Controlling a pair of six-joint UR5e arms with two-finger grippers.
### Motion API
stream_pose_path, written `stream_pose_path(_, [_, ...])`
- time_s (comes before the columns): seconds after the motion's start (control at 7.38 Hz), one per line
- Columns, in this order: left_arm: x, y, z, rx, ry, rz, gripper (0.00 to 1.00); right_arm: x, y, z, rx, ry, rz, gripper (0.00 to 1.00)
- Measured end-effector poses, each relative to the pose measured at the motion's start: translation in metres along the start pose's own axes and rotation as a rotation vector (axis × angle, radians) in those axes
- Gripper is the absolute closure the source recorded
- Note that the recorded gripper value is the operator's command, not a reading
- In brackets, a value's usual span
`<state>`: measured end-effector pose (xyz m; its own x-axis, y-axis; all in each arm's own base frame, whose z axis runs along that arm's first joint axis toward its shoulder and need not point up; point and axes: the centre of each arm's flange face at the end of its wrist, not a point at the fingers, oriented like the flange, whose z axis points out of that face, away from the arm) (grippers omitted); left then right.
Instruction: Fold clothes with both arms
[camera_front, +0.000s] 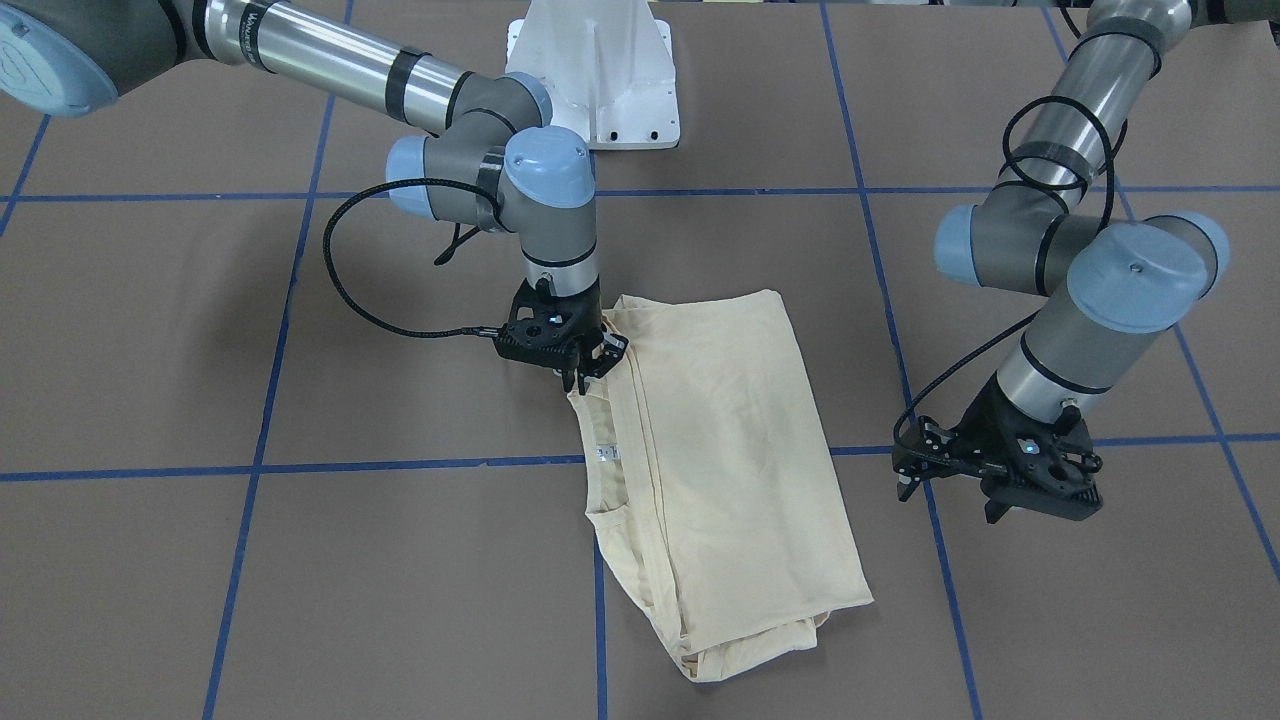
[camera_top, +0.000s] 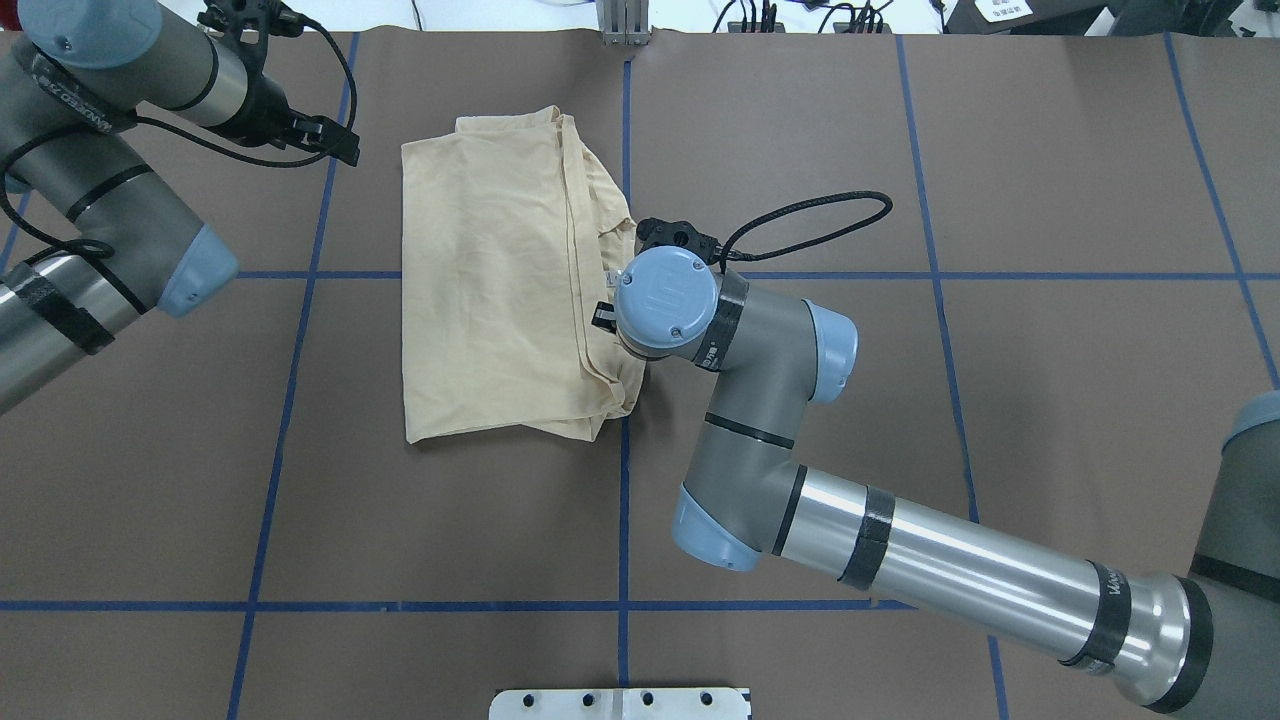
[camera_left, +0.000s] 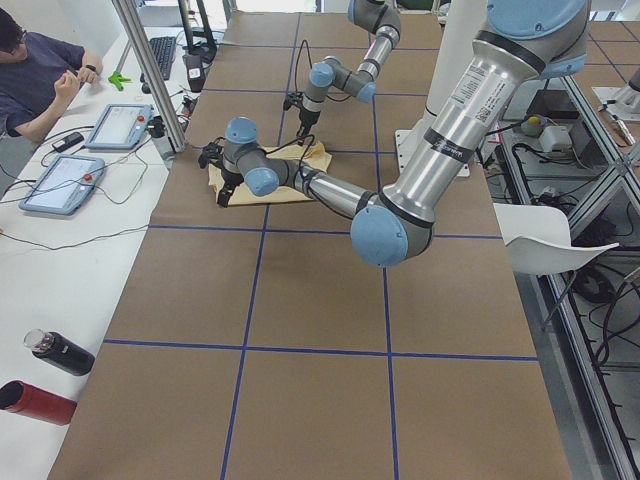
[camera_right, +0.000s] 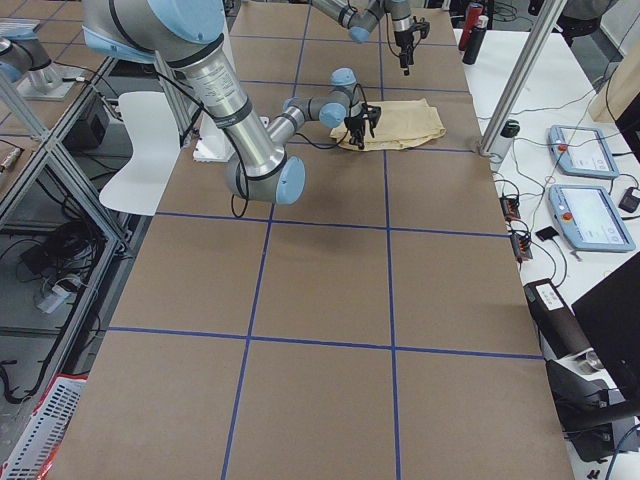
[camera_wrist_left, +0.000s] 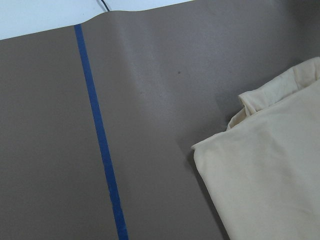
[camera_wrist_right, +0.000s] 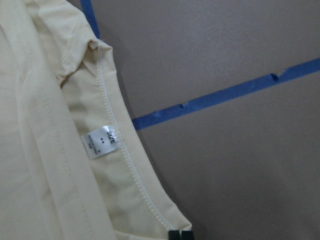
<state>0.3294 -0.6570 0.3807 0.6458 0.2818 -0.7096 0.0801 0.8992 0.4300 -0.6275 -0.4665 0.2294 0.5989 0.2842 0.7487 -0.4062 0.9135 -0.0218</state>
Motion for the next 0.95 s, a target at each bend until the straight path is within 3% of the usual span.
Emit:
stream_pose_path(0.41, [0.001, 0.001, 0.001, -0.002, 0.002, -0.003, 0.0, 0.044, 0.009, -0.026, -0.023, -0.018, -0.032, 1.0])
stream_pose_path(0.95, [0.006, 0.002, 0.0, -0.001, 0.009, -0.02, 0.0, 0.108, 0.056, -0.08, -0.075, -0.024, -0.081, 1.0])
